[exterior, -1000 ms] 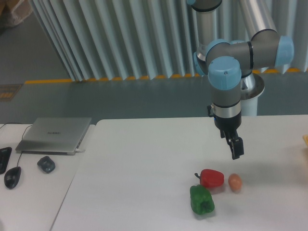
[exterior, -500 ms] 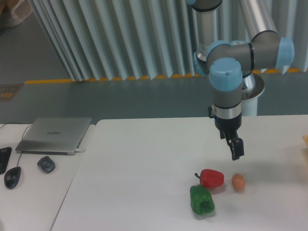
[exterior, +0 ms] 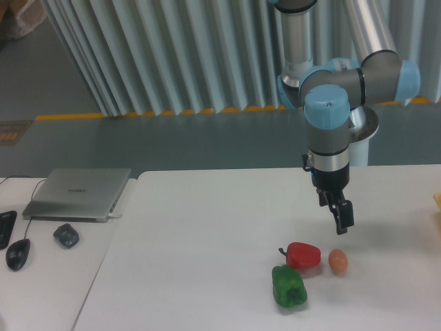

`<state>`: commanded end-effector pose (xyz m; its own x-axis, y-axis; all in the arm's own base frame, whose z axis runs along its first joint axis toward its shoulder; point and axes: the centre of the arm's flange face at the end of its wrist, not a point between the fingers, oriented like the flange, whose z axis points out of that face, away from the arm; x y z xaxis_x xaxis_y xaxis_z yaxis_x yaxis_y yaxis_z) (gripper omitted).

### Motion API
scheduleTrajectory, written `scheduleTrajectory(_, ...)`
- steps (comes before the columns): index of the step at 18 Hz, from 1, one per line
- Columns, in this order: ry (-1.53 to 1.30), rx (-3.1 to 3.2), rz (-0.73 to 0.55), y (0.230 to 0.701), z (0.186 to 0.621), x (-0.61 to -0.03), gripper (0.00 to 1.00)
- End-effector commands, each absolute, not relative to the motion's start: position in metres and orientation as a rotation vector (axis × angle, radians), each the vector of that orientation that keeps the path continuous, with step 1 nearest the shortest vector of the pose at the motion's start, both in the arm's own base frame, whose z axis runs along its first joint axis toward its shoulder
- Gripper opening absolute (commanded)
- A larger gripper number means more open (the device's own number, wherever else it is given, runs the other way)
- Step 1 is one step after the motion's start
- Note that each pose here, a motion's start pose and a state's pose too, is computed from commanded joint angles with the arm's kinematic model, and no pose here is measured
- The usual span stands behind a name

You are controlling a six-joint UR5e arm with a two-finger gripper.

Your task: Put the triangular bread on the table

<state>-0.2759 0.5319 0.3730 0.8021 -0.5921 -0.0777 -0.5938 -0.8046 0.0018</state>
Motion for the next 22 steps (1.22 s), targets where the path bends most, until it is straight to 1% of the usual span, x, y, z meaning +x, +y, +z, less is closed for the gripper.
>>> scheduleTrajectory(4,0.908,-2.984,0.143,0.515,0.38,-0.299,1.0)
scheduleTrajectory(8,0.874,-2.97,0.14,0.498,0.385,-0.331,1.0)
scheduleTrajectory(11,0.742,-2.935,0.145,0.476,0.392,-0.371,1.0)
scheduleTrajectory(22,0.602,-2.972,0.166,0.432,0.395,-0.421,1.0)
